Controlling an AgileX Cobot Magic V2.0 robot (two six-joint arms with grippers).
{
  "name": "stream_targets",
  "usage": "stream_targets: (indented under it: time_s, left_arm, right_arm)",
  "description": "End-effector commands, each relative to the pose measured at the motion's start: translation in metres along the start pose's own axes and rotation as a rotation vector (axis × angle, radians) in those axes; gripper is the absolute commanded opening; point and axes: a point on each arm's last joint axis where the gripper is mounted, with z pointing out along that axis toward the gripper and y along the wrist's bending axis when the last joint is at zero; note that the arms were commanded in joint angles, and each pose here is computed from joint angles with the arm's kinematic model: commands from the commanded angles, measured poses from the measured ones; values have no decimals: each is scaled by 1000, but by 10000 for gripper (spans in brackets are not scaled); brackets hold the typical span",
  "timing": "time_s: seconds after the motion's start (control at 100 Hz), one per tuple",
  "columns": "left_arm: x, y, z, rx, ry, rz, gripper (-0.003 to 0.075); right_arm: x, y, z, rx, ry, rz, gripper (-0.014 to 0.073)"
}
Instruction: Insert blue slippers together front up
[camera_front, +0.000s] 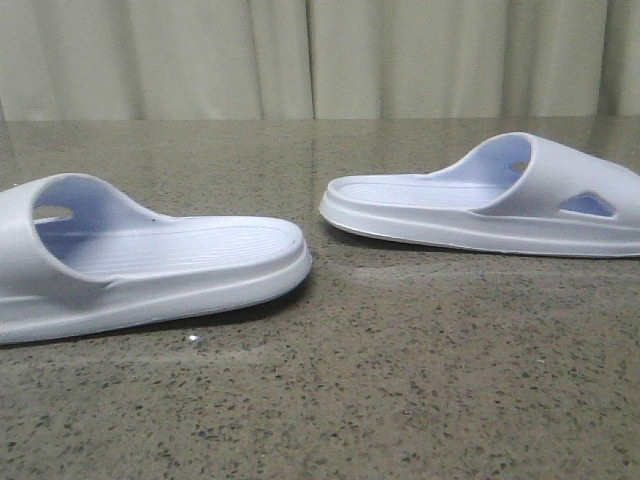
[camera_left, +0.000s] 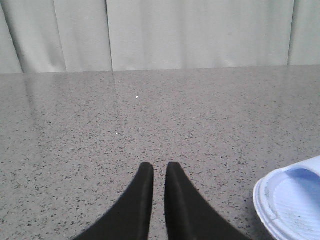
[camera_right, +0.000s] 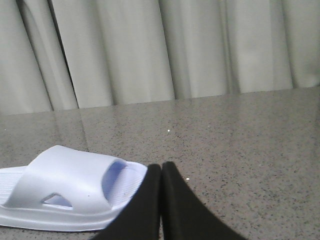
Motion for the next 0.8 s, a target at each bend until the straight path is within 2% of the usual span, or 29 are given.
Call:
stream_targets:
  time_s: [0.0, 0.25, 0.5, 0.65, 0.79]
  left_arm:
    - [-6, -1, -2, 8, -105, -11, 16]
    - [-8, -1, -2, 14, -130, -72, 15]
    - [-9, -1, -2, 40, -136, -375, 15]
    - [-20, -2, -5, 57, -143, -426, 15]
    - [-47, -4, -10, 88, -113, -420, 15]
  right_arm:
    - [-2, 1, -1, -10, -83, -17, -107]
    - [1, 0, -1, -6, -50, -17, -107]
    - [0, 0, -1, -3, -28, 126, -106]
    - [-19, 2, -4, -13, -31, 170, -106]
    - [-45, 6, -6, -27, -2, 193, -106]
